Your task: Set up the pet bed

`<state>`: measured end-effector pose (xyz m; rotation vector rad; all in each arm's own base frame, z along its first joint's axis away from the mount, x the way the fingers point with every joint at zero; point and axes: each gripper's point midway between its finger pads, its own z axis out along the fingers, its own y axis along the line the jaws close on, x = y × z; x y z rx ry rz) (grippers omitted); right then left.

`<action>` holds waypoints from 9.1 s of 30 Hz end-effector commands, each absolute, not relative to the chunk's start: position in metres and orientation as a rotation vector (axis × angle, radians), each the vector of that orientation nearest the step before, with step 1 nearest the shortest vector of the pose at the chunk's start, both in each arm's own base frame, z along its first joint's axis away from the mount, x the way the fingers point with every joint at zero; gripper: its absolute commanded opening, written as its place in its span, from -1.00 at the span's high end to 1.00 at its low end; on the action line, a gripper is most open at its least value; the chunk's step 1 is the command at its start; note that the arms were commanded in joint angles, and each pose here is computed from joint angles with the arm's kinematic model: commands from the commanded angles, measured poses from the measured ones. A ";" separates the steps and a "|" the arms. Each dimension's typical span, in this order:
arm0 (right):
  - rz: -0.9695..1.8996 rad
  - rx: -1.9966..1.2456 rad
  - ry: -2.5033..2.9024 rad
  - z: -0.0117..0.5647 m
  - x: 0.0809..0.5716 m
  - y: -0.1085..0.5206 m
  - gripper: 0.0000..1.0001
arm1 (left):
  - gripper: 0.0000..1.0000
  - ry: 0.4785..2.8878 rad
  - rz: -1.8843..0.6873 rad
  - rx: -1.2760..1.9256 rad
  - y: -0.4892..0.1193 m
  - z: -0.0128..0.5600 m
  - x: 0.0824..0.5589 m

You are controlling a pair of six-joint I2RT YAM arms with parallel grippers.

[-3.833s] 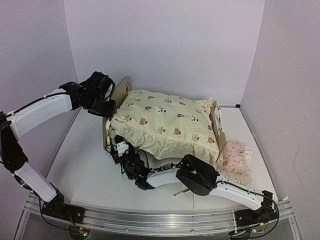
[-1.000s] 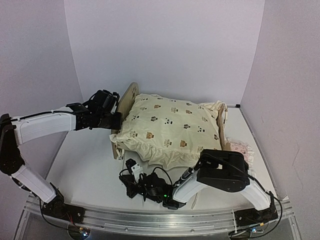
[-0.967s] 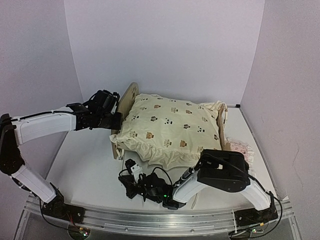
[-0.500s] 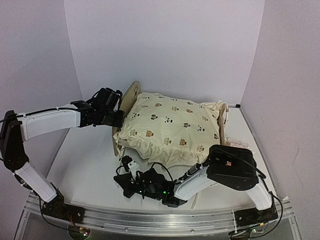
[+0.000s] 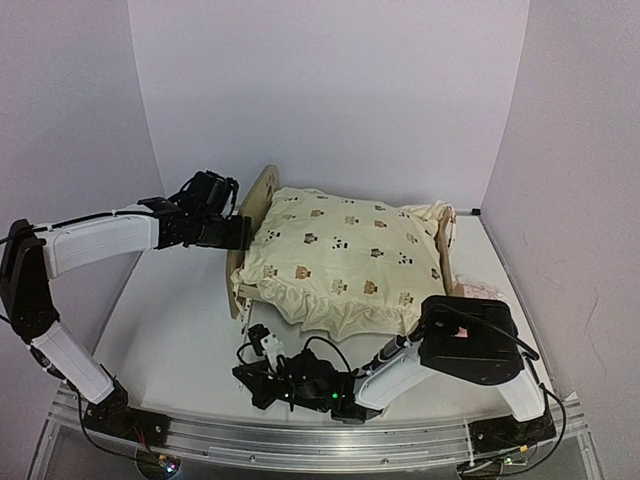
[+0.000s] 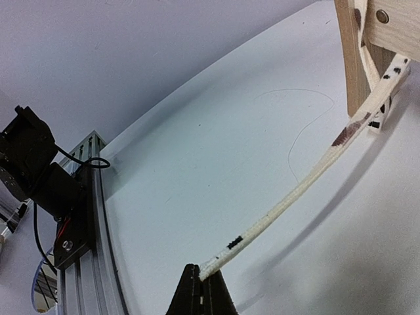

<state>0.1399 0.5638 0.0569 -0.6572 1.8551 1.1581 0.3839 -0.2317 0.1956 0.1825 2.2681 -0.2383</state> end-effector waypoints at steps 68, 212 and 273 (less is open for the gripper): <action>0.767 -0.809 2.016 0.046 0.166 0.500 0.10 | -0.04 2.426 -0.460 0.071 -0.216 0.094 0.246; 0.231 -0.562 1.985 0.009 0.279 0.518 0.26 | 0.11 2.456 -0.654 0.194 -0.210 0.107 0.200; 0.527 -0.579 2.412 -0.013 0.176 0.458 0.24 | 0.11 2.468 -0.665 0.219 -0.218 0.102 0.202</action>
